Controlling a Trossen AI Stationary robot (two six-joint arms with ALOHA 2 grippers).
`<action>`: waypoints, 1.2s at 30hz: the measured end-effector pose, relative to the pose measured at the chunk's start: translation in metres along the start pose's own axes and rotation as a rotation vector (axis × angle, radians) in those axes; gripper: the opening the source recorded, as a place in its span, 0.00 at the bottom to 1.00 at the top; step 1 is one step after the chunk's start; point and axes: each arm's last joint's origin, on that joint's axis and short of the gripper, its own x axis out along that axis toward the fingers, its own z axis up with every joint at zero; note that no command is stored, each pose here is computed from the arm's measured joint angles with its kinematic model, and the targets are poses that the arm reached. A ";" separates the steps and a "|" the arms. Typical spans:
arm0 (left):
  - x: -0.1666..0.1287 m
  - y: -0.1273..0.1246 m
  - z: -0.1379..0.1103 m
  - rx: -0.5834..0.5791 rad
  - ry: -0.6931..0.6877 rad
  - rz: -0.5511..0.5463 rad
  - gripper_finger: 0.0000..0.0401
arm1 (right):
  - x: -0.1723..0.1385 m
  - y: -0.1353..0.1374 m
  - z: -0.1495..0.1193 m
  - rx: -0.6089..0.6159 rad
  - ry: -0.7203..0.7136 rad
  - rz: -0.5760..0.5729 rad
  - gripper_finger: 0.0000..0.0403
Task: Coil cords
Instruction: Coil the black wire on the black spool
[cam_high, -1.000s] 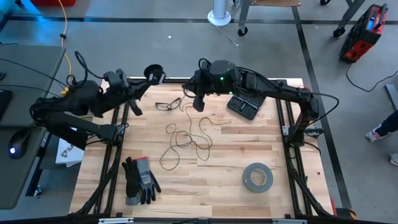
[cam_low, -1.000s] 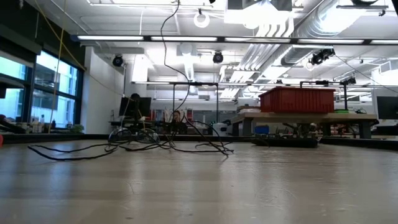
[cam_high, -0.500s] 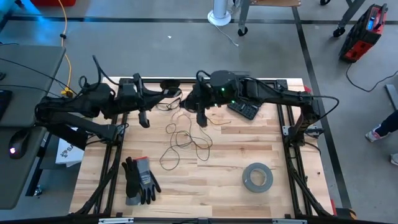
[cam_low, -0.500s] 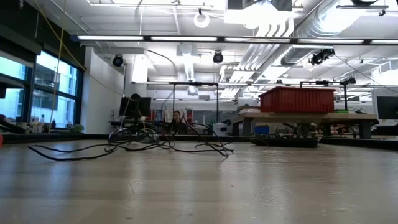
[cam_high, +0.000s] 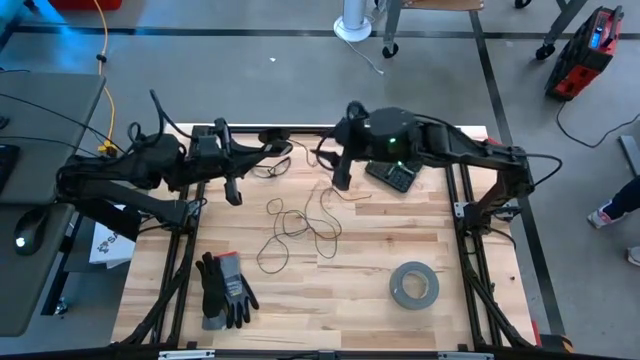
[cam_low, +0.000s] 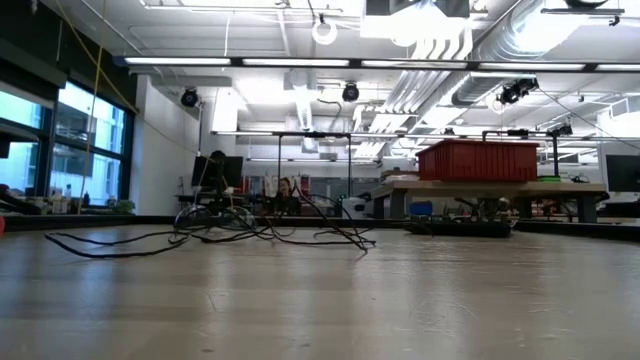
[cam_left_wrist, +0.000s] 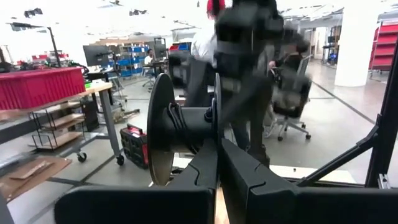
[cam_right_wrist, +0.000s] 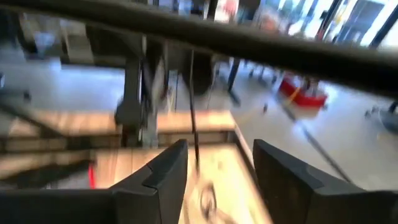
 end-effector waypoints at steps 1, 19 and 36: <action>0.001 -0.001 -0.001 -0.003 0.008 -0.001 0.01 | -0.001 -0.001 0.004 0.009 -0.041 -0.006 0.43; 0.029 -0.014 -0.016 0.015 0.052 -0.045 0.01 | 0.000 0.005 0.005 0.104 -0.060 0.188 0.34; 0.030 -0.015 -0.018 0.021 0.068 -0.037 0.01 | -0.016 0.004 0.009 0.160 -0.057 0.269 0.34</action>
